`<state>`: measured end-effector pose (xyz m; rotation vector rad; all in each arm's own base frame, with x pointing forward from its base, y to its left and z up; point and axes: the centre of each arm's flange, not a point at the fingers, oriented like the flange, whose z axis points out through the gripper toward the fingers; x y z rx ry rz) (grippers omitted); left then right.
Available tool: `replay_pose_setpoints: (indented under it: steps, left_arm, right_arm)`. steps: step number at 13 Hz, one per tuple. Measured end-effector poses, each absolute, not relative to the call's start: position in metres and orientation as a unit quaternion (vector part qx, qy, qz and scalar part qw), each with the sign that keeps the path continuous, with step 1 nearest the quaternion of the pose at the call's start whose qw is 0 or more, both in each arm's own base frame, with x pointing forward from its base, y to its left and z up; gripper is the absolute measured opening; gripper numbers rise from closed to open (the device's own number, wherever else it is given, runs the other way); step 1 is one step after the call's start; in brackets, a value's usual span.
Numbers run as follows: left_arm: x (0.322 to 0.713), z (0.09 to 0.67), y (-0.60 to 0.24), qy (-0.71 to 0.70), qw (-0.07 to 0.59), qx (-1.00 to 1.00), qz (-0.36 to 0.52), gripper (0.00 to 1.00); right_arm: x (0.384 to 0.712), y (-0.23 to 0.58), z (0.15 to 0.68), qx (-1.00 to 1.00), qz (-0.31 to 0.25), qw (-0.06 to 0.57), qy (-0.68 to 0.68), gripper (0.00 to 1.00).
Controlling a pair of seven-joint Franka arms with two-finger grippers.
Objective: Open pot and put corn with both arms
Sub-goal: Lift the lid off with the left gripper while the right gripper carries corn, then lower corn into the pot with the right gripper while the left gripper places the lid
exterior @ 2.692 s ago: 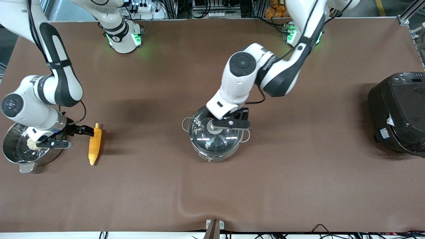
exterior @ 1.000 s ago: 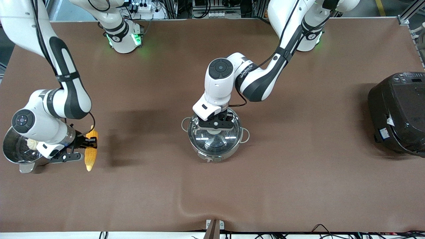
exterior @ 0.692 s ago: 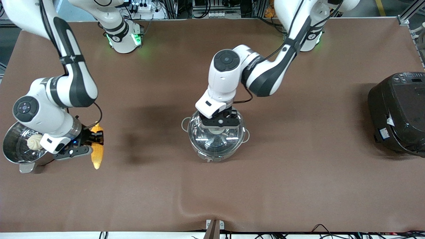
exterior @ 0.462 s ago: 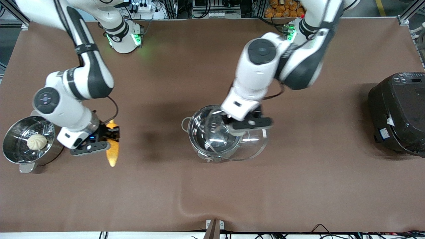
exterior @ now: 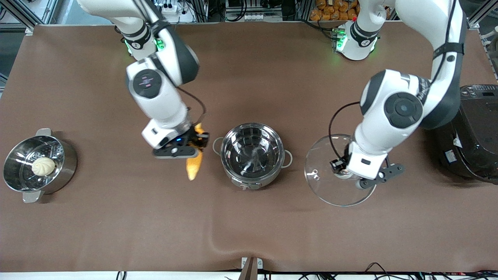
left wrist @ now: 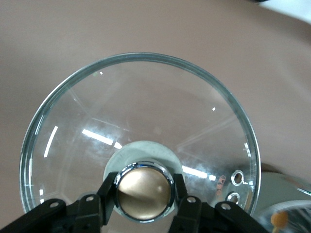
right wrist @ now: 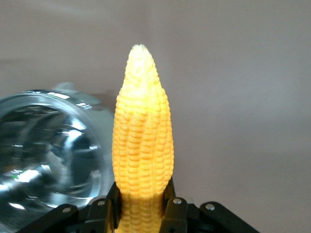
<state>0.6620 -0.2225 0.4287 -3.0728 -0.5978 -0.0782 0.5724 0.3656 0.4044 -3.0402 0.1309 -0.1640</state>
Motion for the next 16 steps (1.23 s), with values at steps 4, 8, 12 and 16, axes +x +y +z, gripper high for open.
replay_pose_setpoints:
  steps: [4, 8, 12, 16]
  left_arm:
    - [0.658, 0.377, -0.195, -0.194, 0.017, -0.981, -0.002, 0.51]
    - [0.631, 0.329, -0.181, -0.193, -0.009, -0.98, -0.05, 0.51]
    - [0.616, 0.289, -0.145, -0.204, -0.011, -0.976, -0.07, 0.51]
    - [0.622, 0.244, -0.114, -0.2, 0.003, -0.976, -0.083, 0.51]
  right_arm:
    - [0.55, 0.447, 0.359, -0.993, -0.032, 0.047, 0.107, 0.37]
    - [0.56, 0.473, 0.331, -0.989, -0.012, 0.067, 0.128, 0.37]
    - [0.559, 0.485, 0.341, -0.989, -0.013, 0.078, 0.126, 0.4]
    - [0.556, 0.494, 0.327, -0.99, -0.008, 0.074, 0.123, 0.7]
